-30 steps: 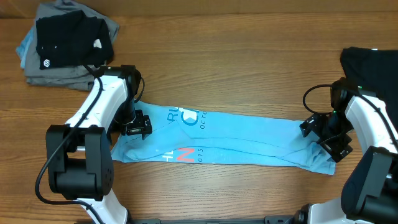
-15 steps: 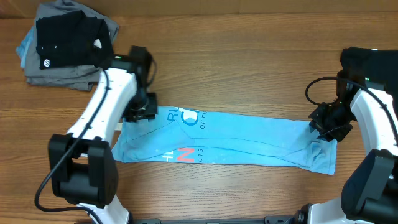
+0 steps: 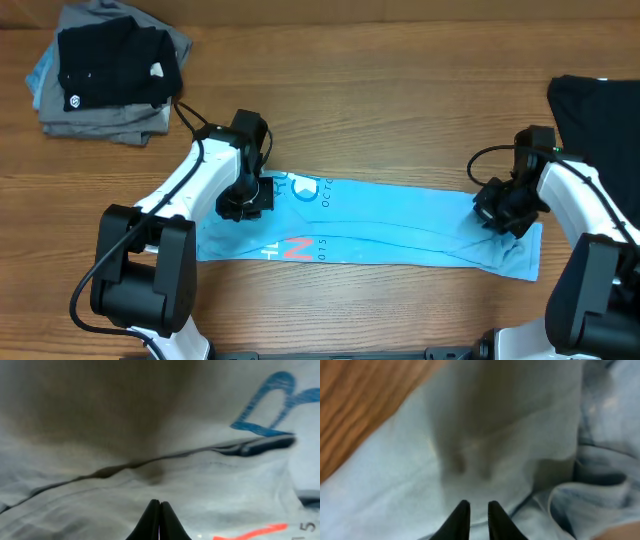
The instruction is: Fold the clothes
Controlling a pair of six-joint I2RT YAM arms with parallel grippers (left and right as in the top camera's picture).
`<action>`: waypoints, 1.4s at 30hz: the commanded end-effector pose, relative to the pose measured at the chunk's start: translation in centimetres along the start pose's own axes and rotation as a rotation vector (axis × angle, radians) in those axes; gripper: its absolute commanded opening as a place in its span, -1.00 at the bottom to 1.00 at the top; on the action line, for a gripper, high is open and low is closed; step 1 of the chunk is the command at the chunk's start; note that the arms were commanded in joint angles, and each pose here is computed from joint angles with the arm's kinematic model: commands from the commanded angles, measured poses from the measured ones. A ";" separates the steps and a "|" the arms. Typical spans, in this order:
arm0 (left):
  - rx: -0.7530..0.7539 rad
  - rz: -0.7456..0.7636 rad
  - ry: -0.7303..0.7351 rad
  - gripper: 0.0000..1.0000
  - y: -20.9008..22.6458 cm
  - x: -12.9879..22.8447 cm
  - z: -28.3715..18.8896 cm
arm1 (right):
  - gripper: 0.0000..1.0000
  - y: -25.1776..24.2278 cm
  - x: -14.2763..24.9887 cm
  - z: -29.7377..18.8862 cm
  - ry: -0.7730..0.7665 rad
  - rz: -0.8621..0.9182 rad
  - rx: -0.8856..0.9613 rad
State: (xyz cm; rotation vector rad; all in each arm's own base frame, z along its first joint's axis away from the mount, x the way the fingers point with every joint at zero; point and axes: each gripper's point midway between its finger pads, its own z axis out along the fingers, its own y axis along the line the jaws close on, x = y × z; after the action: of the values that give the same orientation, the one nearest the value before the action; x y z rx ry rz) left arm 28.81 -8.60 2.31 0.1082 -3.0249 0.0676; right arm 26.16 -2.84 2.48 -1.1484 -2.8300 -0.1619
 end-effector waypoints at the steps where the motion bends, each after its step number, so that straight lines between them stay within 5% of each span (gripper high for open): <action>1: 0.012 -0.019 0.006 -0.92 0.5 0.4 0.8 | -0.66 -0.4 0.7 1.0 -0.001 0.039 -0.009; 19: -0.010 -0.315 0.025 -0.92 9.5 0.7 3.0 | -0.69 -1.5 1.0 2.5 -0.007 0.076 0.008; 33: -0.072 -0.579 0.037 -0.92 15.3 1.7 2.8 | -0.21 3.0 2.1 2.9 -0.057 -0.102 -0.040; 42: -0.105 -0.785 0.011 -0.92 22.1 2.9 2.4 | -0.18 3.5 1.4 1.8 -0.083 -0.110 -0.023</action>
State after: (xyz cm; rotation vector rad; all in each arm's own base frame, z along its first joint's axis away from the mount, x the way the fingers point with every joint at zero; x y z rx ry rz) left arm 26.35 7.33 -0.12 1.1015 -2.7815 0.1413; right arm 26.67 2.17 0.31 -1.0096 -2.9274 -0.2486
